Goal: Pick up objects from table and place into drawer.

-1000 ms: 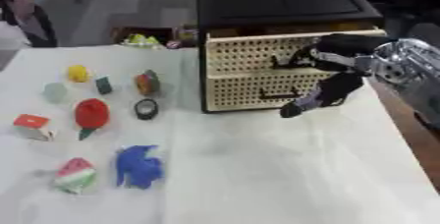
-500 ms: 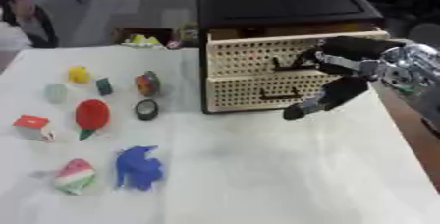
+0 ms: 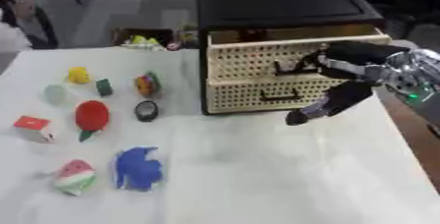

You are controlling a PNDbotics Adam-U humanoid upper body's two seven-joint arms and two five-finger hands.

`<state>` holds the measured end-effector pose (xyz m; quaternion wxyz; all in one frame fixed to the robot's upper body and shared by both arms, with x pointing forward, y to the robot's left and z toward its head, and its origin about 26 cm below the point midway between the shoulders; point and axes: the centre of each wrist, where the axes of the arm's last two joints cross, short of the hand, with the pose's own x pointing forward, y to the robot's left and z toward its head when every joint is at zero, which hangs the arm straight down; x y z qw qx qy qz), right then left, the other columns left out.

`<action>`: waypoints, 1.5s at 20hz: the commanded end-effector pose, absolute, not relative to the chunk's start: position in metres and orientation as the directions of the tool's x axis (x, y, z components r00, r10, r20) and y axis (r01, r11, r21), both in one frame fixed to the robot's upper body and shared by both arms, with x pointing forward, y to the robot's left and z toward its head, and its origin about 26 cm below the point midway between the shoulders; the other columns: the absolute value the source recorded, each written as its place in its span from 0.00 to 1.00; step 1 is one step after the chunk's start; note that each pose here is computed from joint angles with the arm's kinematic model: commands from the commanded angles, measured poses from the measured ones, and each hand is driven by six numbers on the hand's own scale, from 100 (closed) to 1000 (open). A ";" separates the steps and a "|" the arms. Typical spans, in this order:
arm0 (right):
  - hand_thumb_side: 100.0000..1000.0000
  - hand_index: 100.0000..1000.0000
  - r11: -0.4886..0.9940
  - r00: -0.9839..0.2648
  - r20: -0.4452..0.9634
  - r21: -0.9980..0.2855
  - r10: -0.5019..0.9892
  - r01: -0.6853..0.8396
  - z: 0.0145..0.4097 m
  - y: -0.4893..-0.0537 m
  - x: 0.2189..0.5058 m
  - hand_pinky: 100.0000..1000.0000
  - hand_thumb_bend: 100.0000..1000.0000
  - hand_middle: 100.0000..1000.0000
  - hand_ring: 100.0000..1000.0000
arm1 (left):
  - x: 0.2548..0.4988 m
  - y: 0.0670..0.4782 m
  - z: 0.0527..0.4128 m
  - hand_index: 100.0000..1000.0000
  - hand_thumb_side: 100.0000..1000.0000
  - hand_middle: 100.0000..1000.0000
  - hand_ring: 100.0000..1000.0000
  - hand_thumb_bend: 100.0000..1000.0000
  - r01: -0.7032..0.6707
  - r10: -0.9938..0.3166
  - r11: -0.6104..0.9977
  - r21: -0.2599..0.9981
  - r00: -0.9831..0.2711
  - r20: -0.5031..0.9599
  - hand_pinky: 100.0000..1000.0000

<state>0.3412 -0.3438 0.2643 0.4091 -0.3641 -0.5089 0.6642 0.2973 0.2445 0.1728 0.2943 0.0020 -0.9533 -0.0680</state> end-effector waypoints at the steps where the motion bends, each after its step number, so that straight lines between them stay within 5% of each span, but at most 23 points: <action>1: 0.84 0.78 -0.184 -0.381 -0.097 -0.963 0.919 -0.198 0.268 -0.352 0.338 0.00 0.85 0.00 0.00 | 0.296 0.244 0.180 0.67 1.00 0.58 0.58 0.00 0.038 -0.041 0.990 0.135 -0.843 0.537 0.47; 23: 0.79 0.73 -0.176 -0.347 -0.066 -0.939 0.936 -0.296 0.257 -0.367 0.343 0.00 0.83 0.00 0.00 | 0.296 0.244 0.180 0.67 1.00 0.58 0.58 0.00 0.034 -0.044 0.991 0.133 -0.842 0.537 0.47; 30: 0.86 0.74 -0.154 -0.358 -0.069 -0.964 0.931 -0.216 0.268 -0.362 0.342 0.00 0.84 0.00 0.00 | 0.296 0.244 0.180 0.67 1.00 0.58 0.58 0.00 0.034 -0.044 0.990 0.134 -0.841 0.539 0.47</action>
